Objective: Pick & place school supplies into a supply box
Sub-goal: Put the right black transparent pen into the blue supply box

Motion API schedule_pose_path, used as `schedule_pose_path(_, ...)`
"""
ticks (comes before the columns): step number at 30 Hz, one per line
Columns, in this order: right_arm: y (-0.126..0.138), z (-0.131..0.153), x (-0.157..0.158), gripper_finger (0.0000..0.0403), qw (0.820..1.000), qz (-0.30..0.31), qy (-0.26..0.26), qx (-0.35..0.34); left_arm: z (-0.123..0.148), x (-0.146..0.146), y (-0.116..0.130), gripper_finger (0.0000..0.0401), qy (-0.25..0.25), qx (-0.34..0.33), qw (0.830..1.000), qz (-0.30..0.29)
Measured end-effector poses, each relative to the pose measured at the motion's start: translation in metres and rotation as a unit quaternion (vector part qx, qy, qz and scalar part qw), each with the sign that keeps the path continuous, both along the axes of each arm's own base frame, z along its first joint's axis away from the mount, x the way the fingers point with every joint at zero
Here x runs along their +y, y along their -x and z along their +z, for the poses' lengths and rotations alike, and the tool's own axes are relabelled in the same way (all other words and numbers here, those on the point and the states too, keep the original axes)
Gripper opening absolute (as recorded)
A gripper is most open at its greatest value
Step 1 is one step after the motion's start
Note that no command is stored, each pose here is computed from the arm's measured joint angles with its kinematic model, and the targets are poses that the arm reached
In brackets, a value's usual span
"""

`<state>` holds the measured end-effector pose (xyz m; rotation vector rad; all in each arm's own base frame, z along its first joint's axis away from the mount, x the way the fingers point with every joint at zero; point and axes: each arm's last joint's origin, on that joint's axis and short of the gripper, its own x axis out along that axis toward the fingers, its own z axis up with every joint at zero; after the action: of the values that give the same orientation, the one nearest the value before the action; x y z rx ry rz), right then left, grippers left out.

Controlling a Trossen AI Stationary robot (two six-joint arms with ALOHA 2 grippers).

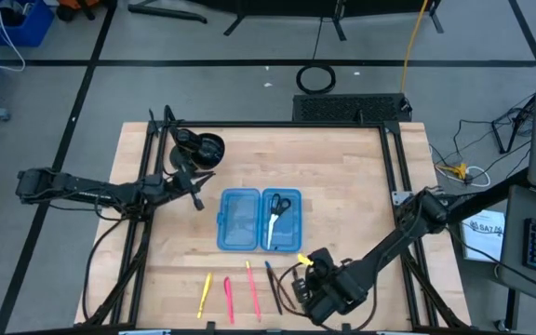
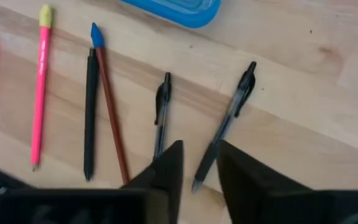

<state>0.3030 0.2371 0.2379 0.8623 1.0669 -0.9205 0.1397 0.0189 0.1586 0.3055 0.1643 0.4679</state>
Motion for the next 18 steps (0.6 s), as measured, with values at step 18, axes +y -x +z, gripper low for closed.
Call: schedule_pose_path(18, -0.009, -0.050, 0.000, 0.0164, 0.994, -0.051, -0.065, 0.065, 0.004, 0.001, -0.001, 0.0024, 0.008, -0.022, 0.999, -0.021)
